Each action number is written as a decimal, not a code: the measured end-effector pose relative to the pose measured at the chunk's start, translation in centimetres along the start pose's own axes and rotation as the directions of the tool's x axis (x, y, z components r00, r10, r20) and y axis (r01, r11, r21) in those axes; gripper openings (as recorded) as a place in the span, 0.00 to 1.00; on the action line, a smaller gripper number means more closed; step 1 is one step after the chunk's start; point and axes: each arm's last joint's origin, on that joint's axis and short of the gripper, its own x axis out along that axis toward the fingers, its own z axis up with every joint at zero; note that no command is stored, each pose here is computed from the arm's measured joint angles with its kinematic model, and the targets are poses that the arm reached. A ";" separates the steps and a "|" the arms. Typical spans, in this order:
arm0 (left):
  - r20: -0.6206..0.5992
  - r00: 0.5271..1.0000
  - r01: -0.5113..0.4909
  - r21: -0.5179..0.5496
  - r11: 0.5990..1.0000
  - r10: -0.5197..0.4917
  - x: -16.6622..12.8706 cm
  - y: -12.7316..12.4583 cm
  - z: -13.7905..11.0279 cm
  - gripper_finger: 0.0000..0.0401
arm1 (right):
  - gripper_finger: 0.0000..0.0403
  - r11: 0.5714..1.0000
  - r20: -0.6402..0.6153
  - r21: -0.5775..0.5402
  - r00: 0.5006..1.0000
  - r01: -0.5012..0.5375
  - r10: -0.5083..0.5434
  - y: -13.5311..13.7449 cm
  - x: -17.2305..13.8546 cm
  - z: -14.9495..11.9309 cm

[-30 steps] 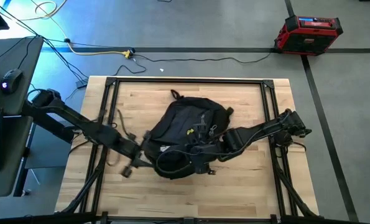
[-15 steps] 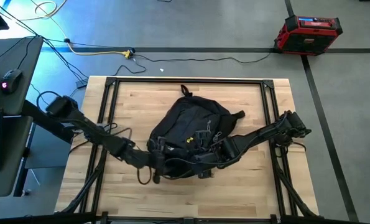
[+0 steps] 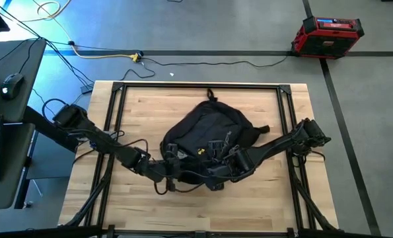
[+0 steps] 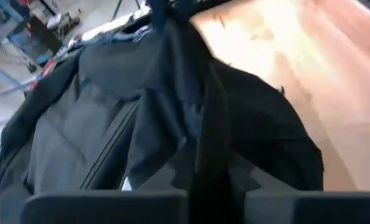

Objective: Unpack backpack
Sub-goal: Open the backpack

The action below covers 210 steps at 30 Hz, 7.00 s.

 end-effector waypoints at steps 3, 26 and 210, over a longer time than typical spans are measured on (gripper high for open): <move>-0.029 1.000 0.005 -0.025 1.000 -0.005 0.0 0.0 -0.3 0.03 | 0.03 1.000 0.009 -0.001 1.000 -0.001 0.001 0.4 0.1 -0.1; -0.210 0.977 -0.052 -0.071 0.996 0.036 -0.6 -0.5 -2.5 0.00 | 0.44 0.965 -0.318 0.103 0.928 0.239 -0.196 4.8 -3.8 -6.6; -0.524 0.847 0.323 0.635 0.702 0.084 18.6 2.2 4.2 0.00 | 0.17 0.923 0.118 0.323 0.959 0.209 -0.258 5.4 4.2 -17.2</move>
